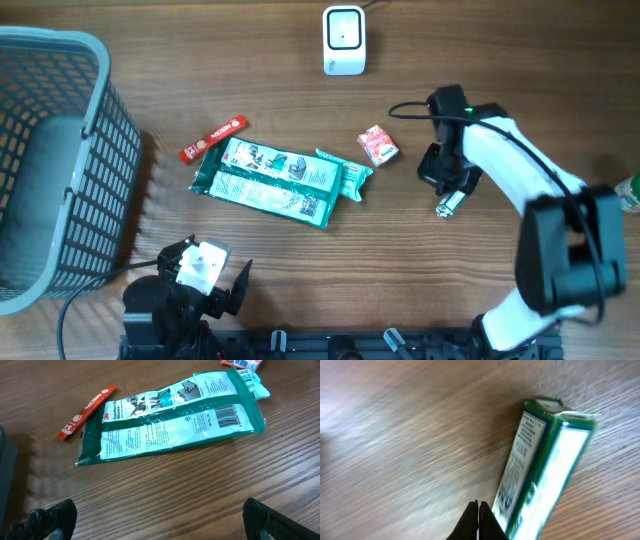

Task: Scan the item barcode
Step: 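Move the right gripper to the green-white box and grasp it, then lift the box and hold it under the white scanner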

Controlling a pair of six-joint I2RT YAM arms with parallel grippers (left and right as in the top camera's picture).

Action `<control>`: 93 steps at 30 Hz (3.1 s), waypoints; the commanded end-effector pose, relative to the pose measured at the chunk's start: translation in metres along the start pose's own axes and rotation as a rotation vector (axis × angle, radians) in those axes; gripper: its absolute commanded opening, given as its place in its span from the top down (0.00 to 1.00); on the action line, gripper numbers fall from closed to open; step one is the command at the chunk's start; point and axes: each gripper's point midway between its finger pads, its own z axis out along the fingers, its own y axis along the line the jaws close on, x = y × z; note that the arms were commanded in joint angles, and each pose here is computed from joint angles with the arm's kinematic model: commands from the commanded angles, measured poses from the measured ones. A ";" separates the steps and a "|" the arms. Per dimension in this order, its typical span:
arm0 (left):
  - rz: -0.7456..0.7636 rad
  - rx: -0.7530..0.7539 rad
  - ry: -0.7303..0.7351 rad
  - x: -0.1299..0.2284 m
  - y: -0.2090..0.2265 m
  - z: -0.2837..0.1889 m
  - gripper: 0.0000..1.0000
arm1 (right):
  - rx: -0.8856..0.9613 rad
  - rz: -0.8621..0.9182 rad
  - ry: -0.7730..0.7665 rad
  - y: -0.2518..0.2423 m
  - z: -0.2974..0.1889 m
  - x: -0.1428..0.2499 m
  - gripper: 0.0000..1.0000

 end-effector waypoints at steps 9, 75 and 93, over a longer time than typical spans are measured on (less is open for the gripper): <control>0.001 0.011 -0.002 0.001 -0.002 0.001 0.00 | 0.033 0.471 0.002 -0.045 -0.017 0.046 0.05; 0.001 0.011 -0.002 0.001 -0.002 0.001 0.00 | -1.741 -0.815 0.055 0.106 -0.170 0.068 0.79; 0.001 0.011 -0.002 0.001 -0.002 0.001 0.00 | -1.570 -0.366 0.501 0.124 -0.192 0.055 0.96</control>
